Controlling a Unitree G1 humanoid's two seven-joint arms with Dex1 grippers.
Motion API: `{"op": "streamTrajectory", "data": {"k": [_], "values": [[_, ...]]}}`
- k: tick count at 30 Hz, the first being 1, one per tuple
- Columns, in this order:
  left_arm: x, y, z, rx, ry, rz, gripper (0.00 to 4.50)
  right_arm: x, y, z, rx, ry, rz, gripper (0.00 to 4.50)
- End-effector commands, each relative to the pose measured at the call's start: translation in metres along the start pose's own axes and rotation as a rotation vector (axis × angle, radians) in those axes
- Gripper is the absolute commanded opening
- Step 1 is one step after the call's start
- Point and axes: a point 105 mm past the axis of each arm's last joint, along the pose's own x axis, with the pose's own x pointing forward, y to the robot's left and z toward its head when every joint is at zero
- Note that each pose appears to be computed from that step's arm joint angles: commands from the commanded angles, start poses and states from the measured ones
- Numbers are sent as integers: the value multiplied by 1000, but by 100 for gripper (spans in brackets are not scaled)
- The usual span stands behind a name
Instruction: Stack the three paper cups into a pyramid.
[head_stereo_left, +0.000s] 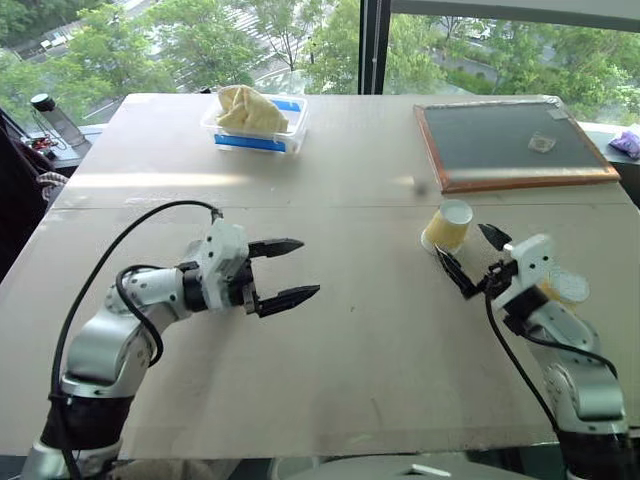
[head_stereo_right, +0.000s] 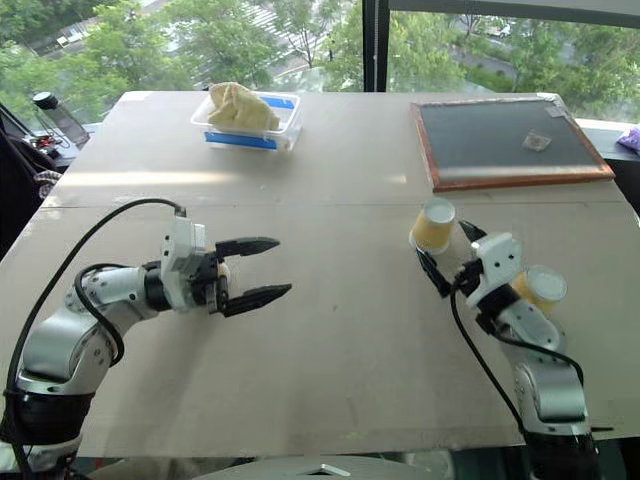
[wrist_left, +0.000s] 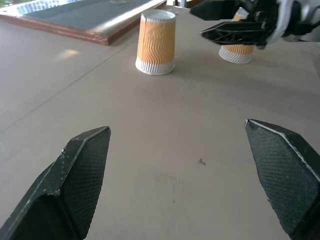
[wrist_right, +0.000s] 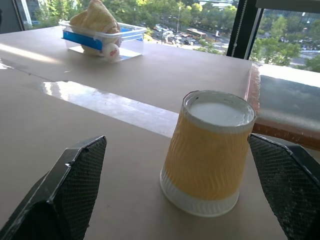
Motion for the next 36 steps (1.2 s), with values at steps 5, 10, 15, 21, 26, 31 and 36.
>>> {"op": "streamTrajectory", "data": {"k": [5,10,15,21,26,31,36], "values": [[5,13,27,90,13,-53,441,37,-13,-2,58,-9,-122,450],[3,18,30,117,25,-51,441,48,-18,-3,73,-23,-131,450],[3,22,33,133,3,-10,450,51,-23,-5,54,-27,-127,373],[2,27,43,138,-51,38,450,54,-19,-2,35,-35,-72,218],[-22,31,47,129,-23,117,450,75,32,11,45,-54,145,218],[-52,29,42,102,46,182,450,102,87,12,68,-26,327,218],[-71,23,36,76,110,216,450,118,115,7,56,-1,431,218]]}}
